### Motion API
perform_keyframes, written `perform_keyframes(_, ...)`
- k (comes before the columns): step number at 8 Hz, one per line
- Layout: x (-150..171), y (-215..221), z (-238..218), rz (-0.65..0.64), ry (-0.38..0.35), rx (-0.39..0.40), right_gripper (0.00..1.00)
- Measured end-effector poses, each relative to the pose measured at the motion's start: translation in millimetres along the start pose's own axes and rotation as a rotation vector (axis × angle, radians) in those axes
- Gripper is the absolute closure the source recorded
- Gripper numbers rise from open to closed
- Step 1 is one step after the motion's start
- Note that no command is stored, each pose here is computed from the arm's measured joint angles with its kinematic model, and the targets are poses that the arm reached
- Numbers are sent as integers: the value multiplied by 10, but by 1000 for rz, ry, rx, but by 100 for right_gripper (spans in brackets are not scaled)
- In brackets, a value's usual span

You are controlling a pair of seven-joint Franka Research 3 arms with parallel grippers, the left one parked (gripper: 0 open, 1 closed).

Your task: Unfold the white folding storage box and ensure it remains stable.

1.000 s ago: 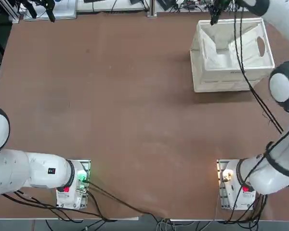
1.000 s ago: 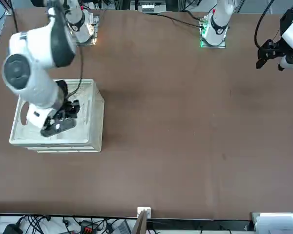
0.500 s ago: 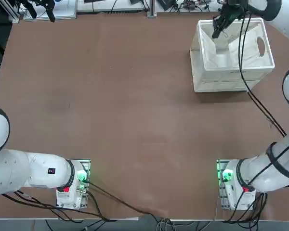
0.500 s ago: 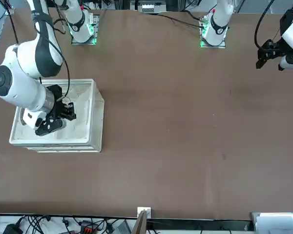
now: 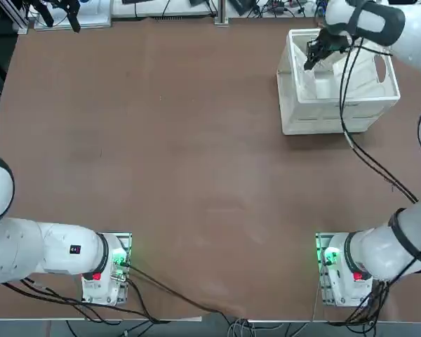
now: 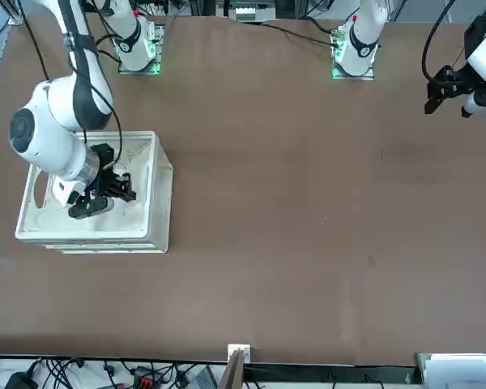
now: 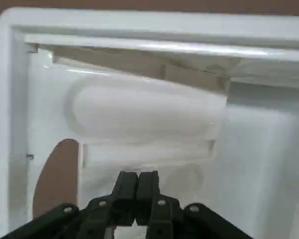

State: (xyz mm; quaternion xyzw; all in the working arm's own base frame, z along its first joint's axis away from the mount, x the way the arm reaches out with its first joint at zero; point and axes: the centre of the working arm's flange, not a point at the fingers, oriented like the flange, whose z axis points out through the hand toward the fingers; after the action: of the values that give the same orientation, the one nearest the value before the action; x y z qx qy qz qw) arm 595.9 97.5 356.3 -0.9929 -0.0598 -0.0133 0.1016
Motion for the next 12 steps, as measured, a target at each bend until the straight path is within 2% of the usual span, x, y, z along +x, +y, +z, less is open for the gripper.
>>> perform_keyframes(3, -101, 23, 355, 148, 64, 117, 98)
perform_keyframes(5, -118, -140, 601, 249, 70, 217, 98)
perform_keyframes(7, -152, -66, 670, 330, 71, 271, 98)
perform_keyframes(9, -155, -58, 667, 328, 73, 276, 98)
perform_keyframes(10, -149, -64, 643, 290, 73, 254, 98)
perform_keyframes(12, -165, -115, 530, 127, 10, 128, 98)
